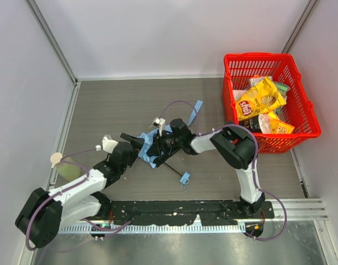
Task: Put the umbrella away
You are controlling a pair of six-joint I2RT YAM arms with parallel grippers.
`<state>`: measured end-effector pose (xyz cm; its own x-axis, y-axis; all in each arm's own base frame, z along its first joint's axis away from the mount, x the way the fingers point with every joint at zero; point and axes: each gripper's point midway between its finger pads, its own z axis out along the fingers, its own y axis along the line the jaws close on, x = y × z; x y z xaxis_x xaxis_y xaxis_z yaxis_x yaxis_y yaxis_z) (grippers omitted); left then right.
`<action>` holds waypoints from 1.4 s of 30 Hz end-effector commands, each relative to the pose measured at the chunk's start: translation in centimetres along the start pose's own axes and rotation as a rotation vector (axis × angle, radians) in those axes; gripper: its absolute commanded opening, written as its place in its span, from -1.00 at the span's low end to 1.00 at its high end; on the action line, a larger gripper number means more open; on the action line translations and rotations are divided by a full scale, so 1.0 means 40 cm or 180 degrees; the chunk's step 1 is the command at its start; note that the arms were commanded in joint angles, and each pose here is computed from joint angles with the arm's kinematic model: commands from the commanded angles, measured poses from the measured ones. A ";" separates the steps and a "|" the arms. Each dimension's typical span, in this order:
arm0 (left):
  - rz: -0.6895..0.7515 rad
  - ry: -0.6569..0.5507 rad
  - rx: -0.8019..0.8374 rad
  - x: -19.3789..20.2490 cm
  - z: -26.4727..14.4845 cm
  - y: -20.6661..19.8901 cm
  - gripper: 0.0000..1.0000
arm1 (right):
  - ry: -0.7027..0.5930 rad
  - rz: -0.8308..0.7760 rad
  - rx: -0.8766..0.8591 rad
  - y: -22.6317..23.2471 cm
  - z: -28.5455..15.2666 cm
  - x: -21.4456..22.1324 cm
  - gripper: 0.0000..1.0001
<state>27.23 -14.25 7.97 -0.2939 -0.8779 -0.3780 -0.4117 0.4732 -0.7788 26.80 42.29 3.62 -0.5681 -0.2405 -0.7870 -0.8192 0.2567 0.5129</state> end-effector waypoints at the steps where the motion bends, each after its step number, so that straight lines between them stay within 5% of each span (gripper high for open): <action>1: -0.0117 0.0061 -0.0482 0.000 0.011 0.008 0.99 | 0.0480 0.0066 0.0093 -0.019 -0.023 0.101 -0.98; 13: 0.0206 0.0173 -0.1408 0.051 0.116 0.142 0.94 | 0.0646 -0.0232 0.0004 -0.004 -0.024 0.103 -0.99; 16: 0.0219 0.0303 -0.1490 0.076 0.135 0.185 0.58 | 0.0729 -0.0401 0.0017 0.000 -0.017 0.113 -0.98; 24: 0.0288 0.0466 -0.1129 0.089 0.137 0.156 -0.82 | 0.0746 -0.0495 0.0162 -0.001 -0.025 0.109 -0.98; 26: 0.0320 0.0468 -0.1095 0.084 0.128 0.149 -0.98 | 0.0745 -0.0471 0.0314 -0.010 -0.031 0.091 -0.99; 29: 0.0265 0.0479 -0.1047 0.080 0.108 0.147 -1.00 | 0.0750 -0.0420 0.0952 -0.060 -0.073 0.049 -0.41; 32: 0.0235 0.0488 -0.1112 0.079 0.085 0.161 -1.00 | 0.0800 -0.0204 0.1438 -0.070 -0.127 0.026 -0.06; 33: 0.0222 0.0489 -0.1160 0.078 0.078 0.164 -1.00 | 0.0638 -0.0207 0.1489 -0.044 -0.143 -0.015 0.36; 42: 0.0062 0.0444 -0.1349 0.066 0.048 0.165 -1.00 | -0.0199 -0.1115 0.2006 0.141 -0.178 -0.149 0.57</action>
<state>28.47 -15.72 3.23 -0.3885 -0.8800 -0.2733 -0.6200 0.4690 -0.6290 25.05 37.97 10.00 -0.3933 -0.4144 -0.8207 -0.7898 0.6093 0.0708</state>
